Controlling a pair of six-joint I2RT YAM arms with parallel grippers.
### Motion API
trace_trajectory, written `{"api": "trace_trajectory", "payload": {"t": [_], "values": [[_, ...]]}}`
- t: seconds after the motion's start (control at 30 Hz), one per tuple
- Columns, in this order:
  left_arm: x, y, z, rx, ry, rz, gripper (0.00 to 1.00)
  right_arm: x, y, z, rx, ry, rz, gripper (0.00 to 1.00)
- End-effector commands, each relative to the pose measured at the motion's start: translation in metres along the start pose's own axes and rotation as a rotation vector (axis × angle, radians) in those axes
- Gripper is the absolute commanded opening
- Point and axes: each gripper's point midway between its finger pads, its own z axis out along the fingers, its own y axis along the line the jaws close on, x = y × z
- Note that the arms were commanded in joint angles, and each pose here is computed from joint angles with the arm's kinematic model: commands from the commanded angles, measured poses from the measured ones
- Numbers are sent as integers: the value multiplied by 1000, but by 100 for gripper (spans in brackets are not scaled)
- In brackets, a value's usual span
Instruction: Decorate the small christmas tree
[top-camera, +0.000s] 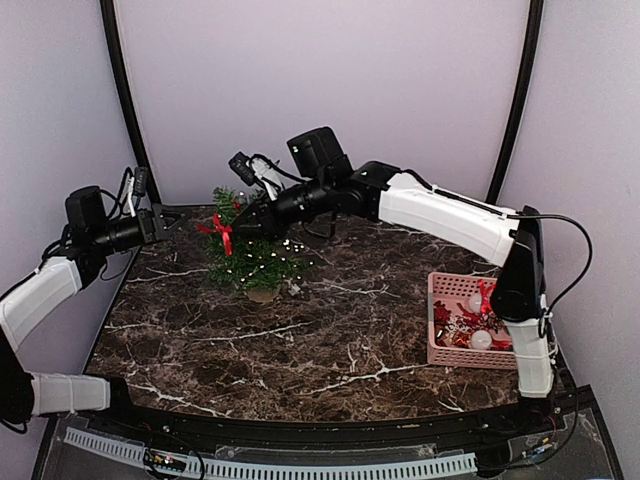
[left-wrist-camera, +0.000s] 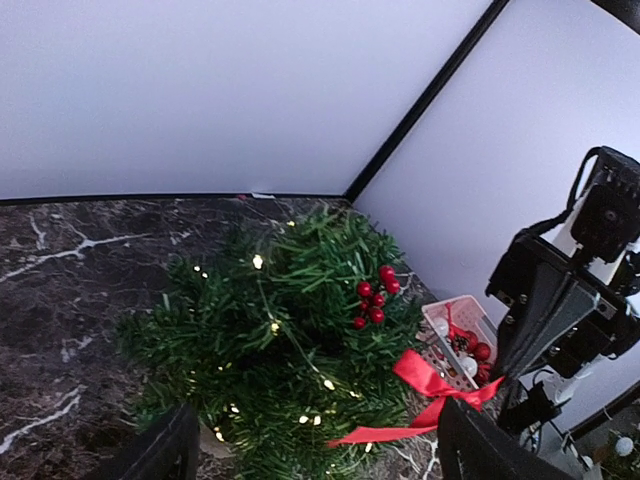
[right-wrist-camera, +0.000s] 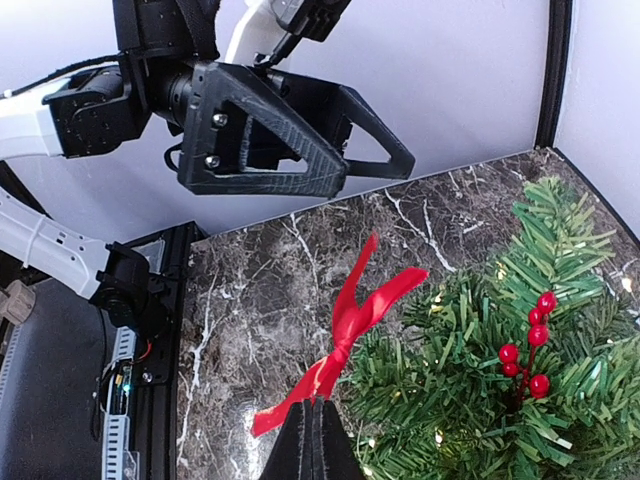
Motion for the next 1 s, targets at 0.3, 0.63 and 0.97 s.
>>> {"api": "trace_trajectory", "payload": {"t": [0.3,0.63,0.97], "values": [[32,-27,32,166,190,-18,85,12,-39,2,127,29,15,0],[51,-24,47,160,260,-42,77,21,-47,4,153,38,35,0],[58,-23,49,125,289,-28,63,23,-44,4,135,34,41,0]]}}
